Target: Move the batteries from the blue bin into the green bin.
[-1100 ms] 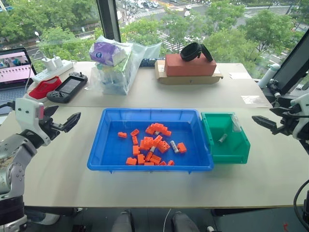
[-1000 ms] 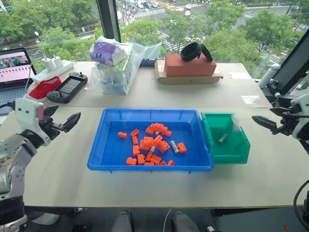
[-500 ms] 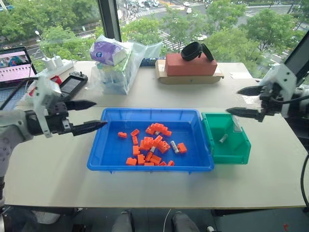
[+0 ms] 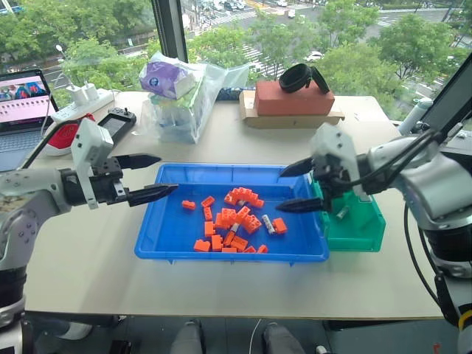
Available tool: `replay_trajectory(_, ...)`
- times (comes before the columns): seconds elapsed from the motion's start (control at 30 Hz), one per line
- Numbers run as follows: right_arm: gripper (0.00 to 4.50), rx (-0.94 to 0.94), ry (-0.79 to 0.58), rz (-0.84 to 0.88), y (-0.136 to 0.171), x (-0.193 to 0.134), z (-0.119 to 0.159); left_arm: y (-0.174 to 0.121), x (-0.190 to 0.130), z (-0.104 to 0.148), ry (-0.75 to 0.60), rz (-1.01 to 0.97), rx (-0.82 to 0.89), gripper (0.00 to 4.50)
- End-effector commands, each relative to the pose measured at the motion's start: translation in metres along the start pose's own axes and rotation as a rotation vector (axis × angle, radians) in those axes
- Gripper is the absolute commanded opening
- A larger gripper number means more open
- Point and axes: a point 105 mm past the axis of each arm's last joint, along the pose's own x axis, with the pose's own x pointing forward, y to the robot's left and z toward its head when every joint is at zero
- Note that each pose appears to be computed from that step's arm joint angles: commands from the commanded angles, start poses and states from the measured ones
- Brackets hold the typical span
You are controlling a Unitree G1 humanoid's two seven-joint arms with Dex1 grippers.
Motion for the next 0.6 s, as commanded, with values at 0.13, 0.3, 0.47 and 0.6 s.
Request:
replay_trajectory(0.13, 4.44, -0.100, 0.128, -0.014, -0.007, 0.012, -0.018, -0.018, 0.003, -0.003, 0.047, -0.041, 0.029, 4.50)
replay_trajectory(0.3, 4.44, -0.118, 0.230, -0.006, -0.012, 0.027, -0.042, -0.025, 0.014, 0.000, 0.062, -0.059, 0.072, 4.50)
replay_trajectory(0.47, 4.44, -0.088, 0.264, -0.021, -0.020, 0.035, -0.057, -0.030, 0.018, 0.012, 0.055, -0.101, 0.091, 4.50)
replay_trajectory(0.6, 4.44, -0.079, 0.285, -0.023, -0.022, 0.041, -0.064, -0.034, 0.020, 0.015, 0.061, -0.119, 0.098, 4.50)
